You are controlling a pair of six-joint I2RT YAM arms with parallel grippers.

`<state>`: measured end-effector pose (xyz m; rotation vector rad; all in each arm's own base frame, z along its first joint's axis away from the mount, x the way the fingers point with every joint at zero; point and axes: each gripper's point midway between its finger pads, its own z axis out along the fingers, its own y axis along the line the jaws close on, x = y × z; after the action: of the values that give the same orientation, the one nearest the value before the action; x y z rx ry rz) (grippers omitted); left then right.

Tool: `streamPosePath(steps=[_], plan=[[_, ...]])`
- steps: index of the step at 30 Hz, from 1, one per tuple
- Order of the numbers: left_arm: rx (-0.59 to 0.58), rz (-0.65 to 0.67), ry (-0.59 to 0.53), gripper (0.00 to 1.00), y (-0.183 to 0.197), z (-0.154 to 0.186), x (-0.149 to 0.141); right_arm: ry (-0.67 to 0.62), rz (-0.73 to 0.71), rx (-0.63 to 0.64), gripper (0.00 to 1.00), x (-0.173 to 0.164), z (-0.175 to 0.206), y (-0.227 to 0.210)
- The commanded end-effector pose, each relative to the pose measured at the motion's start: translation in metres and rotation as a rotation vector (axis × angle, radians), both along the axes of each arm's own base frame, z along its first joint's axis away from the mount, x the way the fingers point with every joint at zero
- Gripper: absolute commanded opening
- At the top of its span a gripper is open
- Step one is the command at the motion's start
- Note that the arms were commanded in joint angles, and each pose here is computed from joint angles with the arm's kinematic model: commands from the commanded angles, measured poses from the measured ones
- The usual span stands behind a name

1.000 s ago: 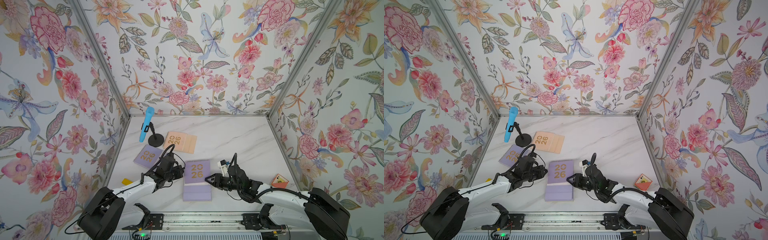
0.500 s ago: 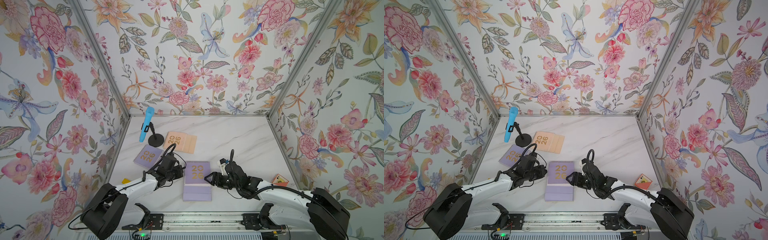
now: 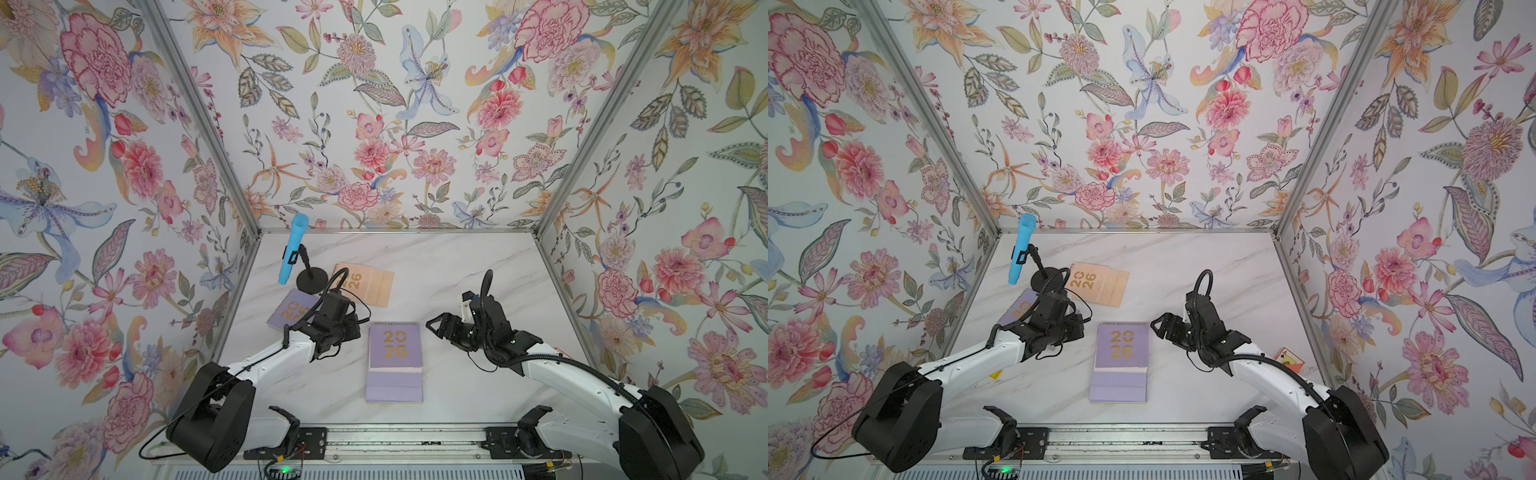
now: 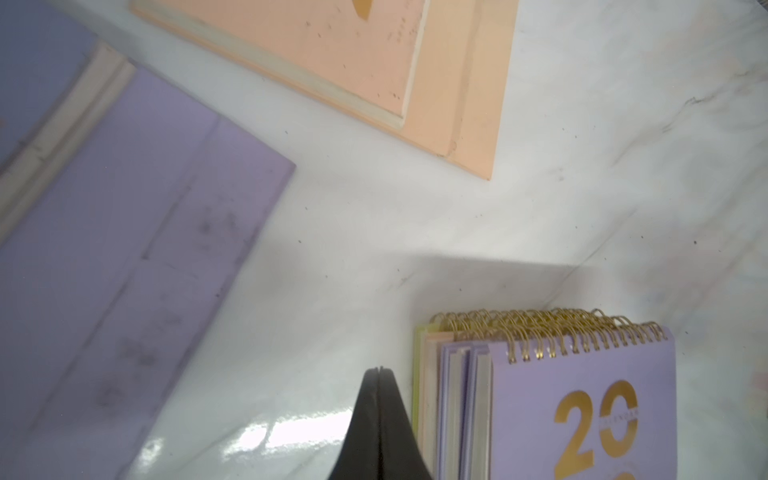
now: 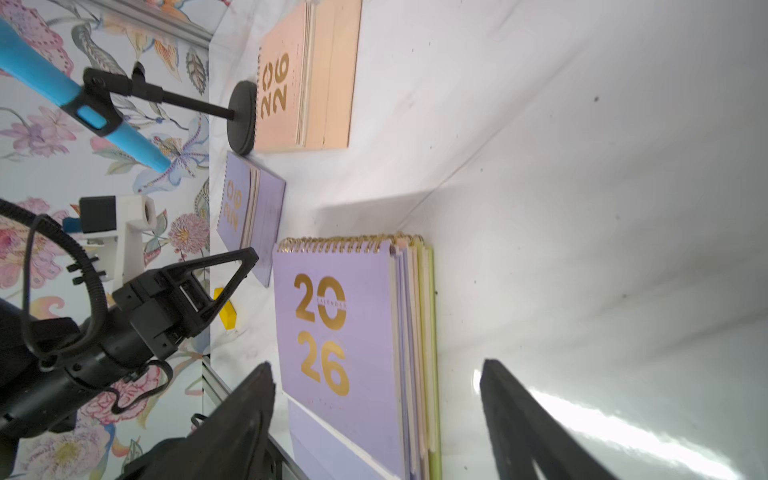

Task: Stack the calendars
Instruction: Place the calendar at the calendar, then adjust the calendar at the center of the board.

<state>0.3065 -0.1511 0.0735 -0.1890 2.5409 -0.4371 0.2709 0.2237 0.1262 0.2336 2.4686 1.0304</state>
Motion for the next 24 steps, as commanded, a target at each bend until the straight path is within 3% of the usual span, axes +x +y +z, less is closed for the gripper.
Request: streamPosePath(steps=[1, 11, 24], plan=[[0.139, 0.016, 0.016, 0.00, 0.032, -0.004, 0.016, -0.003, 0.061, -0.011, 0.80, 0.021, 0.004, 0.005], [0.170, 0.043, 0.051, 0.00, 0.053, -0.016, 0.077, 0.011, 0.133, 0.017, 0.83, 0.109, 0.000, 0.034], [0.217, 0.053, 0.138, 0.00, 0.076, -0.051, 0.122, 0.042, 0.199, 0.053, 0.86, 0.187, -0.029, 0.078]])
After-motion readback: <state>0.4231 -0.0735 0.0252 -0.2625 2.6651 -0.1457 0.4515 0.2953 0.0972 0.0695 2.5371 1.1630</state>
